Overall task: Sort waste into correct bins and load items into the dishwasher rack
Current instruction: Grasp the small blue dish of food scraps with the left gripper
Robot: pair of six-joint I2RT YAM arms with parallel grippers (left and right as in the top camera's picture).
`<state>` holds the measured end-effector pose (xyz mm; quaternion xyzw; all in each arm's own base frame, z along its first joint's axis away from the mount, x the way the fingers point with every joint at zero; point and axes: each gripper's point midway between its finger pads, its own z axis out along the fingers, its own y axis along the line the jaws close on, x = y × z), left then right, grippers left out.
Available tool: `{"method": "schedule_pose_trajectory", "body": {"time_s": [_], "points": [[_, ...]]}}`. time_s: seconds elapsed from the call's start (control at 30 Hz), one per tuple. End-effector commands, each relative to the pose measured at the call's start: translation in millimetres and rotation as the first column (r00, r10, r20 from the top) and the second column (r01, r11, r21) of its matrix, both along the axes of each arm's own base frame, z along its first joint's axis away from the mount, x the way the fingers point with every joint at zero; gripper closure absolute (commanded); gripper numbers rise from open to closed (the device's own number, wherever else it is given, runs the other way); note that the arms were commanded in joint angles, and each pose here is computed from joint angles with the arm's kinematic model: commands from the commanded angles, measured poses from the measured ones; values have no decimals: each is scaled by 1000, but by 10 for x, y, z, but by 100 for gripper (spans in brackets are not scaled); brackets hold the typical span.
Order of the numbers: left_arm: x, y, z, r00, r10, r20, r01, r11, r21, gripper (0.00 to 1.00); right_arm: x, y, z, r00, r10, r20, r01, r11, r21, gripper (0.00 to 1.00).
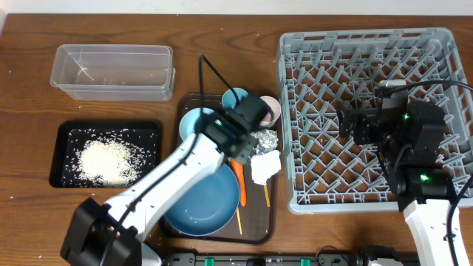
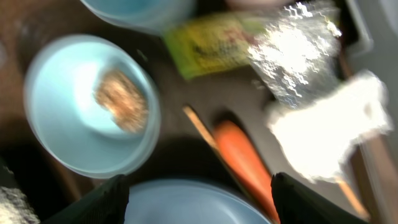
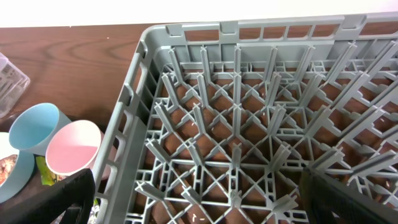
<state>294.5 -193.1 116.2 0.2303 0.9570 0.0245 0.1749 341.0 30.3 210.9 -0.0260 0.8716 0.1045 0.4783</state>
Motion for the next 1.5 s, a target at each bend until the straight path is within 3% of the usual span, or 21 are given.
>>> {"method": "schedule_pose_trajectory", "body": {"time_s": [0.0, 0.13, 0.37, 0.8, 0.93, 1.1, 1.2, 1.37, 1.47], "points": [[291, 209, -38, 996, -81, 36, 78, 994, 75, 25, 27, 13, 67, 1000, 1, 12, -1, 1000, -3, 1], [449, 271, -171, 992, -127, 3, 127, 992, 24, 25, 31, -14, 64, 1000, -13, 12, 13, 1000, -11, 1], [406, 306, -558, 984, -121, -129, 121, 993, -9, 27, 32, -18, 63, 1000, -15, 12, 15, 1000, -12, 1], [310, 287, -775, 975, -110, -195, 112, 994, -4, 44, 28, -18, 56, 1000, -15, 9, 15, 1000, -12, 1], [340, 269, -906, 973, -109, -206, 111, 994, 0, 55, 29, -18, 57, 1000, -15, 9, 15, 1000, -12, 1], [332, 276, -1032, 968, -103, -230, 108, 994, 10, 57, 29, -19, 57, 1000, -9, 12, 9, 1000, -23, 1], [321, 280, -1076, 965, -102, -241, 108, 994, 14, 65, 29, -19, 56, 1000, -7, 12, 7, 1000, -25, 1], [336, 273, -1077, 966, -102, -236, 108, 994, 12, 94, 30, -19, 57, 1000, -7, 12, 8, 1000, -25, 1], [336, 272, -1072, 967, -101, -235, 107, 994, 11, 93, 29, -19, 56, 1000, -7, 12, 8, 1000, -25, 1]]}}
